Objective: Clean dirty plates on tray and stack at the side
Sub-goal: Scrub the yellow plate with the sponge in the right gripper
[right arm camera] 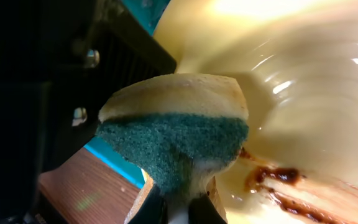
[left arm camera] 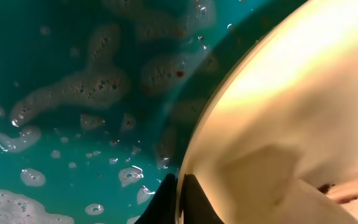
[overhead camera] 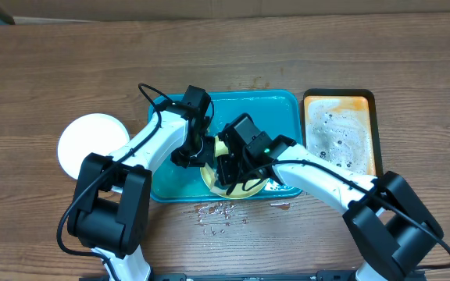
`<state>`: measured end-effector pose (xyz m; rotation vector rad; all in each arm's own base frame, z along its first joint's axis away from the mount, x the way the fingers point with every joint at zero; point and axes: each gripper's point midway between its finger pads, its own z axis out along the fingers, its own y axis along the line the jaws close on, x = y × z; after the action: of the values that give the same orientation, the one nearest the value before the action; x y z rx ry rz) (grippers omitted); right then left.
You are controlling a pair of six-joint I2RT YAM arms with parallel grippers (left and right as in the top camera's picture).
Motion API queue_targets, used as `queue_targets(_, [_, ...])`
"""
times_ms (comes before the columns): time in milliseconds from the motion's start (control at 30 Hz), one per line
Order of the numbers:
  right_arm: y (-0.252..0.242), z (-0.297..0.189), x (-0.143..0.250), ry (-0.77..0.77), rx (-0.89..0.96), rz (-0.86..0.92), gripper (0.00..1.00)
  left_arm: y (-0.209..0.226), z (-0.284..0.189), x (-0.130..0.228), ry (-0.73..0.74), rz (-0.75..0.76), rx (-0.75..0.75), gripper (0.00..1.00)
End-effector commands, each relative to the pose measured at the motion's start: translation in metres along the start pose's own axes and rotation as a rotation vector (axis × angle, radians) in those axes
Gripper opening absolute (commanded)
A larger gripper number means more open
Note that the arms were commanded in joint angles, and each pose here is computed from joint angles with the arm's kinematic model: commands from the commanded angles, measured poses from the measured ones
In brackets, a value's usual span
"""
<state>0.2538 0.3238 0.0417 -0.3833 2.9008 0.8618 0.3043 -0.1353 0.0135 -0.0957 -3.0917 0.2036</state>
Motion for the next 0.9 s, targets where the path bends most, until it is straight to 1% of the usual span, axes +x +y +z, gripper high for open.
queue_targets(0, [-0.015, 0.017, 0.005, 0.023, 0.047, 0.018, 0.04, 0.001, 0.007, 0.005, 0.026, -0.006, -0.015, 0.04])
queue_targets(233, [-0.033, 0.02, 0.001, -0.002, 0.13, 0.03, 0.04, 0.001, 0.007, 0.006, 0.031, -0.006, -0.016, 0.04])
queue_targets(500, [-0.086, 0.003, -0.016, -0.094, 0.366, 0.073, 0.04, 0.002, 0.006, 0.01, 0.047, -0.008, -0.022, 0.04])
queue_targets(767, [-0.113, -0.011, -0.028, -0.123, 0.41, 0.137, 0.04, 0.004, 0.006, 0.012, 0.055, -0.009, -0.029, 0.04])
queue_targets(833, [-0.126, -0.017, -0.029, -0.126, 0.439, 0.163, 0.04, 0.004, 0.006, 0.012, 0.056, -0.009, -0.03, 0.04])
queue_targets(867, [-0.144, -0.026, -0.026, -0.092, 0.47, 0.155, 0.04, 0.004, 0.006, 0.012, 0.055, -0.009, -0.032, 0.04])
